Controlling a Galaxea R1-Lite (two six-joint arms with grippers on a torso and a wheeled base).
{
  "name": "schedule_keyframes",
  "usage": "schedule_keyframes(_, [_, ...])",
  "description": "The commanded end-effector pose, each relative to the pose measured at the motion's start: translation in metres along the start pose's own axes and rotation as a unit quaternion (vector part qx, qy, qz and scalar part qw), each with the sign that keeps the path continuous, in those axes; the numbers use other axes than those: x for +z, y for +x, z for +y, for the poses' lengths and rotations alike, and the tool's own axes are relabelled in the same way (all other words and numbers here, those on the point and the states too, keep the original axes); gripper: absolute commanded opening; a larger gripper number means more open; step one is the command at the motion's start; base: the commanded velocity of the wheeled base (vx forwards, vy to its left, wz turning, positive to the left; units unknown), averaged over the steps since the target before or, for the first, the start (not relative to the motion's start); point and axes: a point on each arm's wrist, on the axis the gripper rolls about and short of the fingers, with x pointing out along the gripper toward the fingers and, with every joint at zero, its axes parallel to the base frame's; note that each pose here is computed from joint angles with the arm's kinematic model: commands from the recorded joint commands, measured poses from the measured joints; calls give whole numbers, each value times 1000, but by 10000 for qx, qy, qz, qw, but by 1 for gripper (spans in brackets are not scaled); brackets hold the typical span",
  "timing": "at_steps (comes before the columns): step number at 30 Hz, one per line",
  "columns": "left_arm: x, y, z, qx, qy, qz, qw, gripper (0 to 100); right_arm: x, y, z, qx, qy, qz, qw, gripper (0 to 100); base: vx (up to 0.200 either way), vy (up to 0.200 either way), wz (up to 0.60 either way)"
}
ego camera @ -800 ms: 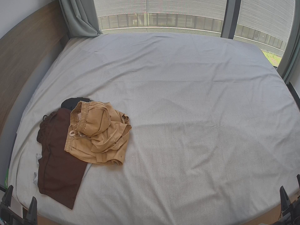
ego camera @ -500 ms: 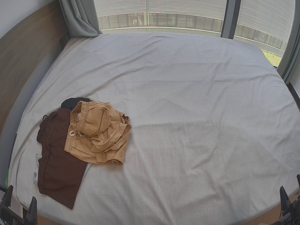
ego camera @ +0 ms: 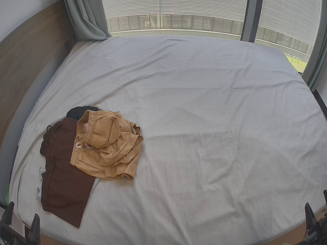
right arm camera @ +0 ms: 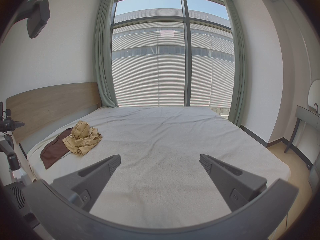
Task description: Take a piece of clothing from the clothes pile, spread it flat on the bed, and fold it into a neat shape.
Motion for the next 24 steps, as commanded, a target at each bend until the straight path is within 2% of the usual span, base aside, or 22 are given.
schedule_keyframes(1, [-5, 0, 0, 10, -25, 14, 10000, 100, -5, 0, 0, 6, -1, -1, 10000, 100, 0, 0, 0])
schedule_keyframes(24, [-5, 0, 0, -51, -26, 7, 10000, 100, -5, 0, 0, -2, 22, -1, 10000, 100, 0, 0, 0])
